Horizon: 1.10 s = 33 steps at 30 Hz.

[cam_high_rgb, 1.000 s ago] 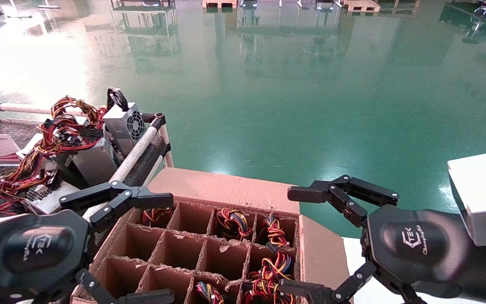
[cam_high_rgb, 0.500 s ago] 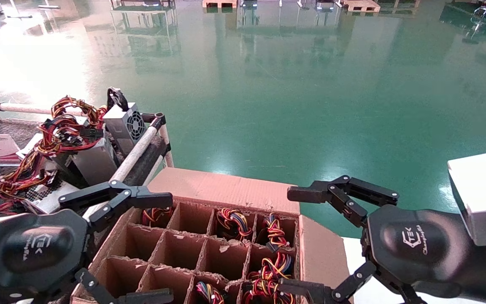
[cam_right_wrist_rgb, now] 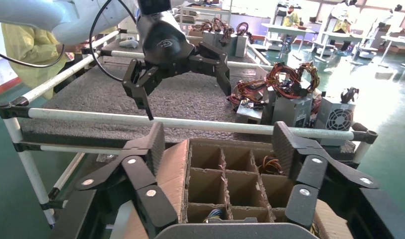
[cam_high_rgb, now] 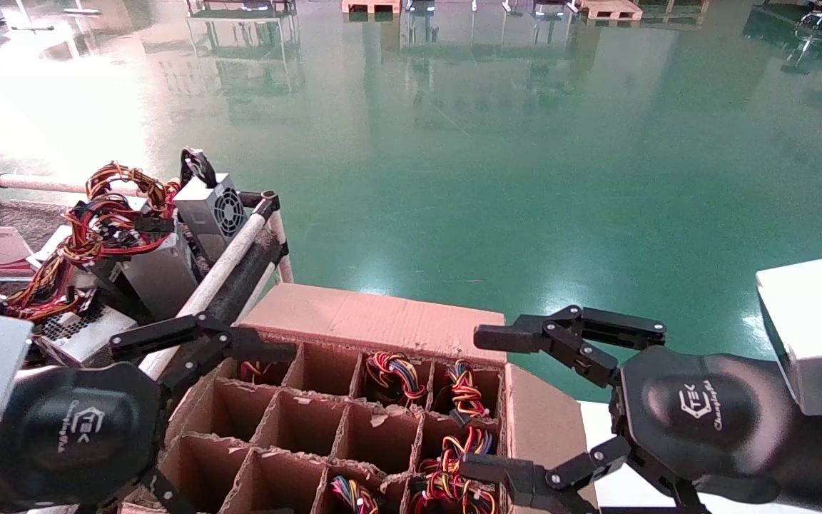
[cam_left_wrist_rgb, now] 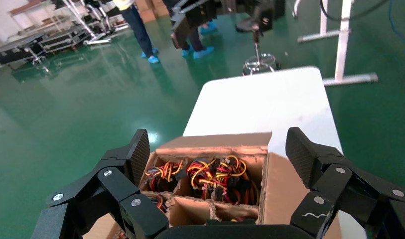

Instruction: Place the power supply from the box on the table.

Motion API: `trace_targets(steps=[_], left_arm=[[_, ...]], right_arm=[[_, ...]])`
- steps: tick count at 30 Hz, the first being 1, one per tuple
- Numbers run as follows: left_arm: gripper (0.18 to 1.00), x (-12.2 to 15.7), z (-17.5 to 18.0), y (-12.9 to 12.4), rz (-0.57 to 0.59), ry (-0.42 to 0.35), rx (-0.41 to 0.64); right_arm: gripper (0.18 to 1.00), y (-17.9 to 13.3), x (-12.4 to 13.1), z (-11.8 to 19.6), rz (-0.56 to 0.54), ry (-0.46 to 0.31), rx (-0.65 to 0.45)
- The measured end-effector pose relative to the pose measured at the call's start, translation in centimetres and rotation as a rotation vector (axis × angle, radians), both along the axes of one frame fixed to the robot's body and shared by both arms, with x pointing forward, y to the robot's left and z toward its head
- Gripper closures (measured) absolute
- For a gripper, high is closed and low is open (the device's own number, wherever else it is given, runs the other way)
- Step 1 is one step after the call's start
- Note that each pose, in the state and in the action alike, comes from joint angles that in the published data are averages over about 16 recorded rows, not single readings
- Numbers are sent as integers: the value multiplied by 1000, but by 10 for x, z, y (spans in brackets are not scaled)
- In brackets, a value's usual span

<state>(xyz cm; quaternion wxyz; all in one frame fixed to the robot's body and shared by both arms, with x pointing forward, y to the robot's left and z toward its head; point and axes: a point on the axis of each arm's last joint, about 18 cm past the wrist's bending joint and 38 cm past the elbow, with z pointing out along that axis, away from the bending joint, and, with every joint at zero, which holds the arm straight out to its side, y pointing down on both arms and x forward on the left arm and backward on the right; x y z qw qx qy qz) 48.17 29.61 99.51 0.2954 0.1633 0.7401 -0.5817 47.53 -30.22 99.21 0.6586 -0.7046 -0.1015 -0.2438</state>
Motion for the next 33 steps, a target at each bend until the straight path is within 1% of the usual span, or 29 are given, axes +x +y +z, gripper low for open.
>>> trace_targets(steps=[4, 12, 15, 16, 25, 28, 33], left_arm=[[187, 4, 0, -3, 0, -35, 52], [187, 17, -3, -7, 8, -88, 146], [187, 23, -5, -8, 15, -102, 175], [187, 25, -5, -8, 18, -106, 184], [187, 47, -11, -8, 55, -127, 234], [187, 54, -14, -8, 68, -131, 243], [187, 65, -17, -10, 85, -136, 256]], right_arm=[[366, 0, 0, 0, 0, 0, 0], [498, 0, 0, 0, 0, 0, 0], [600, 0, 0, 0, 0, 0, 0], [634, 0, 0, 0, 0, 0, 0], [792, 0, 0, 0, 0, 0, 0], [871, 0, 0, 0, 0, 0, 0], [914, 0, 0, 0, 0, 0, 0]])
